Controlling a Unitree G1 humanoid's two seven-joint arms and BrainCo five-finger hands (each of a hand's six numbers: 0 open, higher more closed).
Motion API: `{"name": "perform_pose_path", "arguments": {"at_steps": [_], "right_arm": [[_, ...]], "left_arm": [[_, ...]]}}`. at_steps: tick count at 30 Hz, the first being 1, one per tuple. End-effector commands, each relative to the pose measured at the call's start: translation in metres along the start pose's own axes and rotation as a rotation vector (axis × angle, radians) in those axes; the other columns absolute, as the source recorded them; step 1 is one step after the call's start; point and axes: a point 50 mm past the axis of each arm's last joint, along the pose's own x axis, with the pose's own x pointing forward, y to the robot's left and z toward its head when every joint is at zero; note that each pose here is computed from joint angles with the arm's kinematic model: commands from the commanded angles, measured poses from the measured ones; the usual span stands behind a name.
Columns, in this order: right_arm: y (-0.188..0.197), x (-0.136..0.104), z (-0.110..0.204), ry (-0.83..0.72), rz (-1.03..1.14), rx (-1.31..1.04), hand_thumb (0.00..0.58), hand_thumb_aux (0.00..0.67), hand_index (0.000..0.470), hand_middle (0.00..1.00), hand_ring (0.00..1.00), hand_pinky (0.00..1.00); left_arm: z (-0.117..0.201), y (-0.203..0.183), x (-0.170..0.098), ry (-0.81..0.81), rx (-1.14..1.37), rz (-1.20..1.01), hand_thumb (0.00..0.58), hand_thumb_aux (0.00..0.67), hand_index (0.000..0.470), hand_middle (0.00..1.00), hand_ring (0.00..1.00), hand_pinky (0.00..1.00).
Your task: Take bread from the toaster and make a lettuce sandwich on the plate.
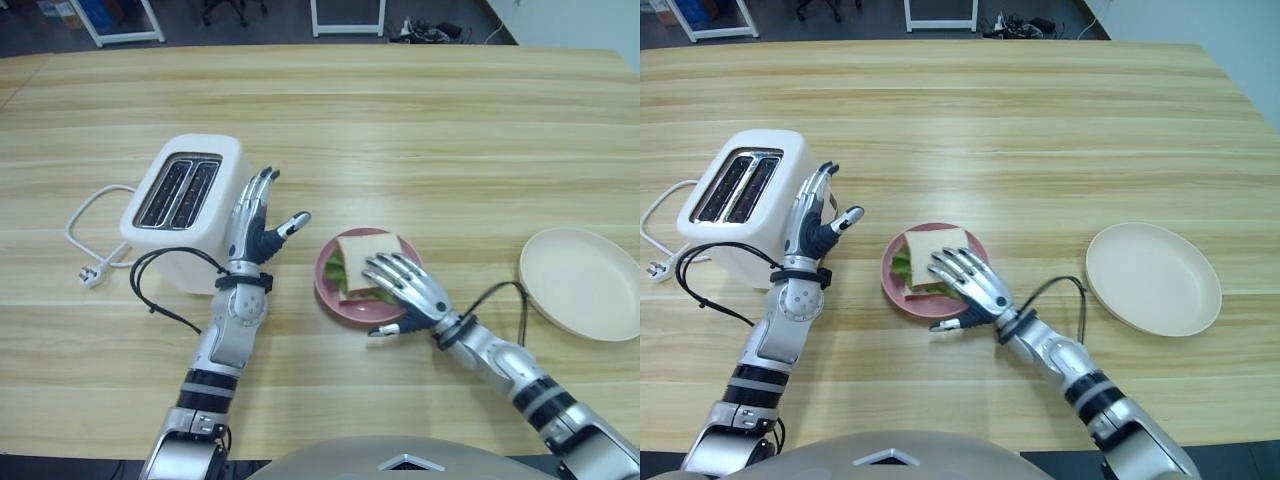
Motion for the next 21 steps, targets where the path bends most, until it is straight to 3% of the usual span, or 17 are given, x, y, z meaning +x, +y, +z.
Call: {"name": "perform_pose_path", "arguments": {"at_steps": [1,6,7,8,9,10,11,13,16,21], "right_arm": [[-0.033,0.001,-0.002,-0.007,-0.285,0.202,0.0,0.0,0.0,0.0,0.0,0.0],[-0.051,-0.011,-0.005,0.014,-0.399,0.404,0.0,0.0,0.0,0.0,0.0,0.0],[-0.056,-0.014,-0.007,0.034,-0.402,0.439,0.0,0.0,0.0,0.0,0.0,0.0],[-0.062,-0.02,-0.01,0.045,-0.381,0.488,0.0,0.0,0.0,0.0,0.0,0.0],[-0.07,-0.026,-0.015,0.061,-0.364,0.51,0.555,0.531,0.372,0.84,0.84,0.84],[-0.075,-0.035,-0.019,0.071,-0.3,0.511,0.58,0.67,0.47,1.0,1.0,1.0],[-0.08,-0.046,-0.023,0.09,-0.201,0.494,0.58,0.67,0.47,1.0,1.0,1.0],[-0.082,-0.074,-0.026,0.133,0.068,0.458,0.58,0.67,0.47,1.0,1.0,1.0],[-0.08,-0.102,-0.025,0.204,0.333,0.438,0.58,0.67,0.47,1.0,1.0,1.0],[-0.045,-0.1,-0.032,0.317,0.525,0.382,0.58,0.67,0.47,1.0,1.0,1.0]], "left_arm": [[-0.013,0.0,-0.011,0.036,-0.028,-0.034,0.0,0.0,0.0,0.0,0.0,0.0],[-0.01,-0.001,-0.018,-0.045,0.043,-0.115,0.0,0.0,0.0,0.0,0.0,0.0],[-0.008,-0.001,-0.02,-0.058,0.012,-0.139,0.294,0.2,0.14,0.0,0.0,0.0],[-0.006,0.0,-0.023,-0.074,-0.048,-0.182,0.523,0.46,0.323,0.0,0.0,0.0],[-0.003,0.002,-0.027,-0.098,-0.109,-0.228,0.58,0.67,0.47,0.0,0.0,0.0],[0.0,0.004,-0.032,-0.124,-0.162,-0.298,0.58,0.67,0.47,0.39,0.39,0.39],[0.002,0.006,-0.038,-0.149,-0.195,-0.381,0.58,0.67,0.47,1.0,1.0,1.0],[-0.001,0.009,-0.055,-0.161,-0.15,-0.6,0.58,0.67,0.47,1.0,1.0,1.0],[-0.02,0.012,-0.07,-0.033,0.035,-0.789,0.58,0.67,0.47,1.0,1.0,1.0],[-0.033,-0.007,-0.073,0.083,0.186,-0.877,0.58,0.67,0.47,1.0,1.0,1.0]]}}
